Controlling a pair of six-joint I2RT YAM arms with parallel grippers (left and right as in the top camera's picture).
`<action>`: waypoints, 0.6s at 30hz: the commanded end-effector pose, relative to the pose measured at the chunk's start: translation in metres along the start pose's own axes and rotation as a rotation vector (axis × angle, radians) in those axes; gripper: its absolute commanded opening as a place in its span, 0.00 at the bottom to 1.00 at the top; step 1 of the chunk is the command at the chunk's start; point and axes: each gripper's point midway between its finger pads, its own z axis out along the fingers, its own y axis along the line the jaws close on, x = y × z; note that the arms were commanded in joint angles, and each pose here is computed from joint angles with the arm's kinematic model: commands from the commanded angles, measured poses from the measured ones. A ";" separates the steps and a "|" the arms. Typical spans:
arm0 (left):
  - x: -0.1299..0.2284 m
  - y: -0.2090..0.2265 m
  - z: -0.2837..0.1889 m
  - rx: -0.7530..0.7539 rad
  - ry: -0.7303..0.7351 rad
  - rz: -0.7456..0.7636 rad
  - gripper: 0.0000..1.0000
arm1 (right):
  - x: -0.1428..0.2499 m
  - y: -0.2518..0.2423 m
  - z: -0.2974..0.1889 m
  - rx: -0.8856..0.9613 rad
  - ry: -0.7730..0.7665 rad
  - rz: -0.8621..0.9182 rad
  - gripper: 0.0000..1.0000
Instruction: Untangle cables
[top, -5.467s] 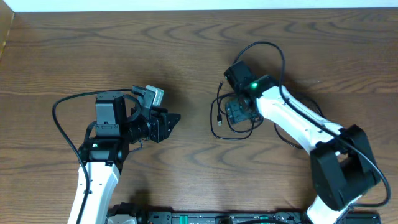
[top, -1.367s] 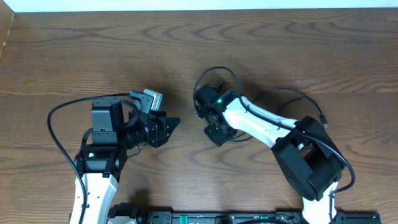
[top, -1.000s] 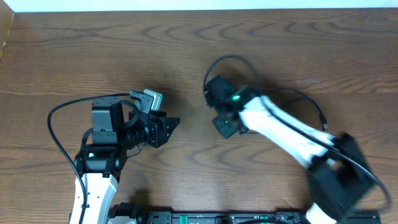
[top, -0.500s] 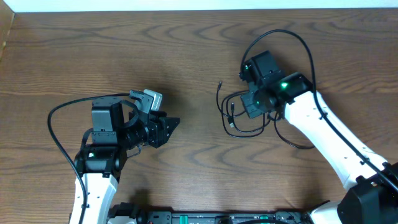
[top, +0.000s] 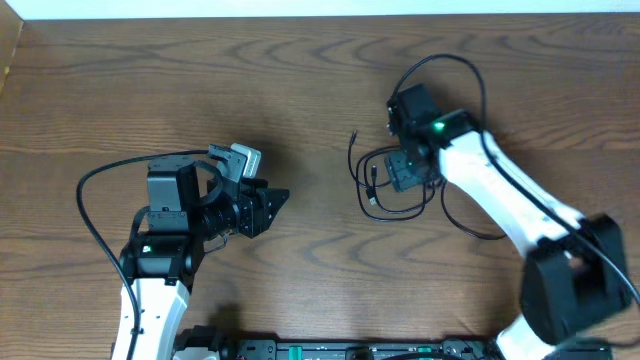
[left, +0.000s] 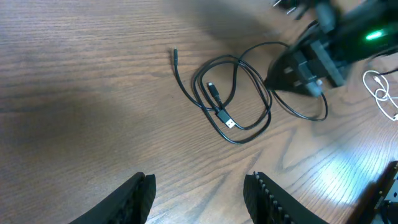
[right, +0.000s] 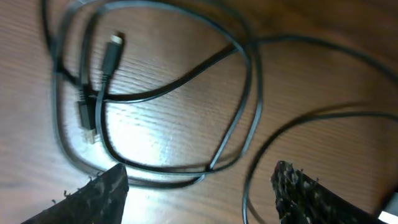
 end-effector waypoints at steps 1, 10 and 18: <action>0.002 -0.004 -0.001 0.018 0.001 -0.004 0.51 | 0.000 -0.006 0.018 0.037 0.030 0.033 0.70; 0.004 -0.005 -0.001 0.018 0.009 0.003 0.51 | -0.006 -0.032 0.043 0.030 0.046 0.059 0.75; 0.004 -0.005 -0.001 0.018 0.009 0.003 0.51 | -0.011 -0.042 0.057 0.034 0.042 0.072 0.75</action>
